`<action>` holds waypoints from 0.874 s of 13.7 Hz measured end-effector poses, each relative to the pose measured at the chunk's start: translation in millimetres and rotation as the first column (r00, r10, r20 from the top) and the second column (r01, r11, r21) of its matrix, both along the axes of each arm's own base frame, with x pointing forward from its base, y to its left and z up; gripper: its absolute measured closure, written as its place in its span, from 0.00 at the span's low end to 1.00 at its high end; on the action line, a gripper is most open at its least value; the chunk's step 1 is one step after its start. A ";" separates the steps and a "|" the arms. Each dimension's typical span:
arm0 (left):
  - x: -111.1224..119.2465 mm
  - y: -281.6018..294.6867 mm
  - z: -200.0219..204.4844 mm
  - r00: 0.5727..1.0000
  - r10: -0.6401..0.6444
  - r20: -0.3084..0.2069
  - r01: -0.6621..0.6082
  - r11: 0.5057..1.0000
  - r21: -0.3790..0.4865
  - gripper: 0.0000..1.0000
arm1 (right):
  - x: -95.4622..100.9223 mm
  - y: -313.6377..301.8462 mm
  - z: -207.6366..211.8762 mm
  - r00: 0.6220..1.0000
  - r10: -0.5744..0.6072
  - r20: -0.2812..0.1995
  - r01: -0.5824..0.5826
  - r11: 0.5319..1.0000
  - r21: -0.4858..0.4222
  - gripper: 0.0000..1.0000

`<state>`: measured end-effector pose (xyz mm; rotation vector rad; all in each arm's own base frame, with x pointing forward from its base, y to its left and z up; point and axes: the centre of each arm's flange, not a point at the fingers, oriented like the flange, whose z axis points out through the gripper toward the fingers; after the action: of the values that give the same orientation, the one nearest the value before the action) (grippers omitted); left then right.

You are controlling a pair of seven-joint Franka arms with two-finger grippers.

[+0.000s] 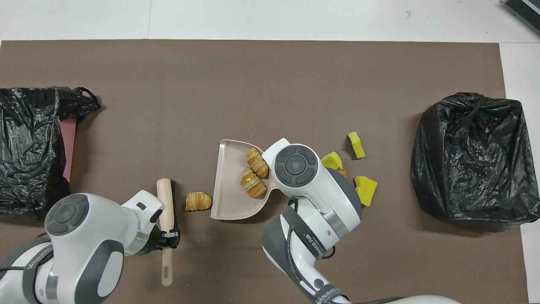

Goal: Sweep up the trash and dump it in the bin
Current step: 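Sweep the bread pieces into the dustpan with the left-held brush, then carry the dustpan to the nearby black bag and tip it with the right gripper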

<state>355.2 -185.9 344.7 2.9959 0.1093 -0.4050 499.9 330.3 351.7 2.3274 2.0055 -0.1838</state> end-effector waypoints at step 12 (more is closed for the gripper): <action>15.9 -66.9 32.4 0.994 0.085 0.064 -0.071 0.979 -0.193 0.74 | 9.6 -23.4 13.1 0.999 -0.041 -0.007 0.041 0.999 -0.010 0.68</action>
<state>371.1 -252.9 377.1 2.8031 0.1712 -0.2813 509.5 306.8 364.8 2.3668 1.9560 -0.2048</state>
